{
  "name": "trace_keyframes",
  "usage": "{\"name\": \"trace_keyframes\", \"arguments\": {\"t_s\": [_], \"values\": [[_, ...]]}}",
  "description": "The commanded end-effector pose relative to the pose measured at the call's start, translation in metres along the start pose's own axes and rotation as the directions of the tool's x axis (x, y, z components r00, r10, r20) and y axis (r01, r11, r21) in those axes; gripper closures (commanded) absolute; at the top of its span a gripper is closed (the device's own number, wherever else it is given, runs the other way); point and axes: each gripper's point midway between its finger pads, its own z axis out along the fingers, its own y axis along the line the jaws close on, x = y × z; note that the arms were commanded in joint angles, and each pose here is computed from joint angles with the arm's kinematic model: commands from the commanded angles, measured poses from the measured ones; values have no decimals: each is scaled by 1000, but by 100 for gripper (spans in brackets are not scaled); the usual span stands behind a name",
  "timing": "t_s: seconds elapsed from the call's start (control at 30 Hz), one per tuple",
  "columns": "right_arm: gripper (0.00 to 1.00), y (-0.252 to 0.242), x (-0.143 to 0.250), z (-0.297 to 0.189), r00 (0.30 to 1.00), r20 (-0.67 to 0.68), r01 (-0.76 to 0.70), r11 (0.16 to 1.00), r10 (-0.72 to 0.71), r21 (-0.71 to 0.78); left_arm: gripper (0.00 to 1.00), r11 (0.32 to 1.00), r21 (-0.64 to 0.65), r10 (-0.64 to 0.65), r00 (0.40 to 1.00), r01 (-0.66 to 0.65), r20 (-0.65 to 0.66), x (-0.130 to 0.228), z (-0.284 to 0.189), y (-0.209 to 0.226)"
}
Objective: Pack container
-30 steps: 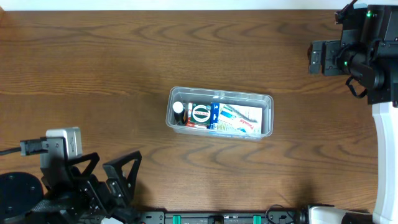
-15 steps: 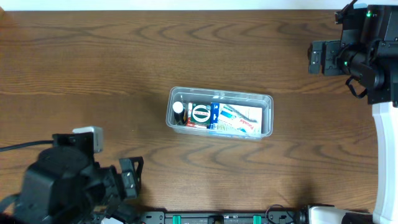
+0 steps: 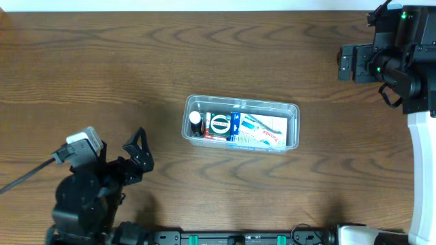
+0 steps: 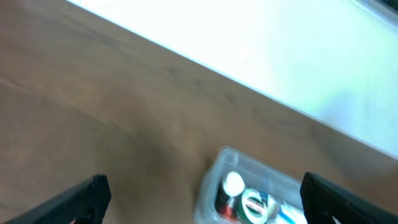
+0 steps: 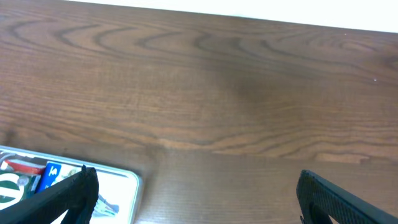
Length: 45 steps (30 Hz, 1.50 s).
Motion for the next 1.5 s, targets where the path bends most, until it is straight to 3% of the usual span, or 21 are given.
{"name": "trace_keyframes", "arguments": {"t_s": [0.0,0.33,0.73,1.1,1.47], "values": [[1,-3,0,0,1000,-1,-19,1000,19,9,2,999,-51,-9,996,13,84,9,11,22],[1,-3,0,0,1000,-1,-19,1000,19,9,2,996,-37,-61,944,77,325,22,33,53],[1,-3,0,0,1000,-1,-19,1000,19,9,2,993,-32,-88,895,114,438,47,60,80],[1,-3,0,0,1000,-1,-19,1000,19,9,2,979,-175,-42,941,106,334,90,76,114],[1,-3,0,0,1000,-1,-19,1000,19,9,2,978,-207,51,949,15,312,91,76,114]]}}
